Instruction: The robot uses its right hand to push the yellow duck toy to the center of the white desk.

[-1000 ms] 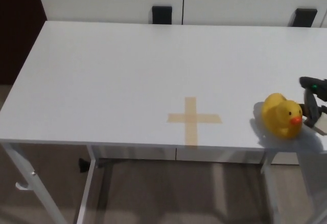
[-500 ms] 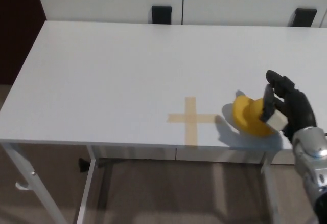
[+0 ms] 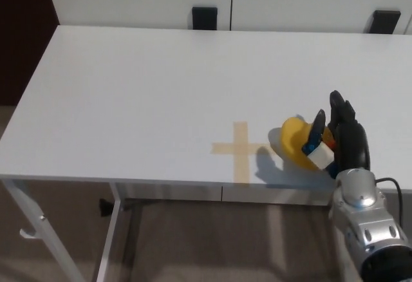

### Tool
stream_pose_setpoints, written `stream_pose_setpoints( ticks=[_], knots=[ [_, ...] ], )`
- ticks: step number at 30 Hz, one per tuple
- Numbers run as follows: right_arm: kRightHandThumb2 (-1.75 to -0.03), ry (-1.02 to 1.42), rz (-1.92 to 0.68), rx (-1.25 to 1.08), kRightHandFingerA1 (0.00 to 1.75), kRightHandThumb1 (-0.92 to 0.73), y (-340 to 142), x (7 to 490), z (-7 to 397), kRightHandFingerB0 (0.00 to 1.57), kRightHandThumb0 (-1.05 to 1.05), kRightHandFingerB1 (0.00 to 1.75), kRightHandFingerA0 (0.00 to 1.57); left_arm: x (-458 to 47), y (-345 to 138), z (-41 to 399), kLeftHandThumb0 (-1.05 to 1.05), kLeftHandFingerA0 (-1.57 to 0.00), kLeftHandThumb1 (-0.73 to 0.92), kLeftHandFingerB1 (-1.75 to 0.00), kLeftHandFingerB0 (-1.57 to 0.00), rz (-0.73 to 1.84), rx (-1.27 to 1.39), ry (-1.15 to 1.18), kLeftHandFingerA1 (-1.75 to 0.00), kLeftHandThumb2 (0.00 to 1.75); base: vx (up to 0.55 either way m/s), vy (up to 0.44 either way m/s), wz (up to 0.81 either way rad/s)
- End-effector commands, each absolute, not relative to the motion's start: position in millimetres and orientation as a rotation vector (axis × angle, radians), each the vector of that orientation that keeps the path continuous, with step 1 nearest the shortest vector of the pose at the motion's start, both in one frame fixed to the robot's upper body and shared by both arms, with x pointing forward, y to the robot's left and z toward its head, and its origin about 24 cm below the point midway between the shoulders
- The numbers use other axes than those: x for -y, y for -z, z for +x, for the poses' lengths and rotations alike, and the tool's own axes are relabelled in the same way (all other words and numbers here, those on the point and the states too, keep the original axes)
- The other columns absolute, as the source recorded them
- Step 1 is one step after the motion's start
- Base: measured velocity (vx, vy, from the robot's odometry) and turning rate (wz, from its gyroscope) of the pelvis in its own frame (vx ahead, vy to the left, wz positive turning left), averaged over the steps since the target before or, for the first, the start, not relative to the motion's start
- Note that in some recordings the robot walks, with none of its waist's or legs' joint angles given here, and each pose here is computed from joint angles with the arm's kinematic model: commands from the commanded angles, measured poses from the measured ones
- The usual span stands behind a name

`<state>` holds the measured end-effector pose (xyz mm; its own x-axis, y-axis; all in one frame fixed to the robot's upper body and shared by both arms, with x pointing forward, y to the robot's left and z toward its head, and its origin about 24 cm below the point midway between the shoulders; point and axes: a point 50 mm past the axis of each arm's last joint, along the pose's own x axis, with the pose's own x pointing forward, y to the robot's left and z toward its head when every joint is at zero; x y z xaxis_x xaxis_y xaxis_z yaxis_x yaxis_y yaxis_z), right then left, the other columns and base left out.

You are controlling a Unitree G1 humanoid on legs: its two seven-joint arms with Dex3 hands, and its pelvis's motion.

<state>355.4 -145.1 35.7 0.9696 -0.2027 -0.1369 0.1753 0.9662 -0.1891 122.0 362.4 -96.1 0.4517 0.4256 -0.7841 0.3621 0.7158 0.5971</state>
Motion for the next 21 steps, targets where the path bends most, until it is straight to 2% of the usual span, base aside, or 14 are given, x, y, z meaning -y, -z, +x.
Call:
stream_pose_setpoints(
  ticks=[1, 2, 3, 9, 11, 12, 16, 17, 18, 21],
  knots=[
    [-1.20, 0.292, -0.187, -0.110, 0.14, -0.90, -31, 139, 349, 0.00, -1.05, 0.00, 0.00, -361, 97, 121, -0.17, -0.71, 0.71, -0.51, -0.78, 0.826, -1.126, -0.019, -0.60, 0.61, 0.00, 0.000, 0.00],
    [-1.20, 0.292, -0.187, -0.110, 0.14, -0.90, -31, 139, 349, 0.00, -1.05, 0.00, 0.00, -361, 97, 121, -0.17, -0.71, 0.71, -0.51, -0.78, 0.826, -1.126, -0.019, -0.60, 0.61, 0.00, 0.000, 0.00],
    [-1.21, 0.263, -0.152, -0.118, 0.15, -0.90, -32, 135, 350, 0.00, -1.05, 0.03, 0.00, -361, 96, 121, -0.21, -0.70, 0.68, -0.51, -0.79, 0.825, -1.126, -0.021, -0.51, 0.61, 0.00, 0.000, 0.00],
    [-1.21, 0.113, -0.075, -0.106, 0.16, -0.88, -38, 121, 354, 0.00, -1.05, 0.05, 0.00, -360, 97, 123, -0.17, -0.72, 0.71, -0.51, -0.80, 0.829, -1.126, -0.021, -0.56, 0.61, 0.00, 0.000, 0.00],
    [-1.23, 0.019, -0.101, -0.111, 0.15, -0.87, -40, 113, 355, 0.00, -1.05, 0.04, 0.00, -360, 96, 124, -0.21, -0.71, 0.68, -0.51, -0.78, 0.828, -1.125, -0.020, -0.53, 0.61, 0.00, 0.000, 0.00],
    [-1.23, 0.003, -0.106, -0.122, 0.08, -0.86, -41, 111, 355, 0.00, -1.05, 0.02, 0.00, -360, 96, 124, -0.19, -0.72, 0.70, -0.51, -0.80, 0.825, -1.126, -0.023, -0.59, 0.61, 0.00, 0.000, 0.00],
    [-1.24, -0.014, -0.134, -0.149, 0.06, -0.86, -44, 109, 357, 0.00, -1.05, 0.02, 0.00, -360, 96, 126, -0.18, -0.73, 0.69, -0.50, -0.78, 0.824, -1.125, -0.026, -0.59, 0.61, 0.00, 0.000, 0.00],
    [-1.24, -0.037, -0.134, -0.149, 0.05, -0.89, -45, 108, 357, 0.00, -1.05, 0.00, 0.00, -360, 96, 127, -0.20, -0.71, 0.69, -0.50, -0.79, 0.824, -1.123, -0.026, -0.52, 0.61, 0.00, 0.000, 0.00],
    [-1.22, -0.076, -0.129, -0.150, 0.14, -0.81, -46, 108, 357, 0.00, -0.94, 0.09, 0.00, -360, 95, 127, -0.17, -0.72, 0.69, -0.51, -0.79, 0.827, -1.120, -0.023, -0.50, 0.61, 0.00, 0.000, 0.00],
    [-1.21, -0.114, -0.136, -0.152, 0.16, -0.78, -46, 107, 356, 0.00, -0.93, 0.10, 0.00, -361, 95, 127, -0.18, -0.71, 0.68, -0.51, -0.81, 0.836, -1.119, -0.020, -0.49, 0.61, 0.00, 0.000, 0.00]
  ],
)
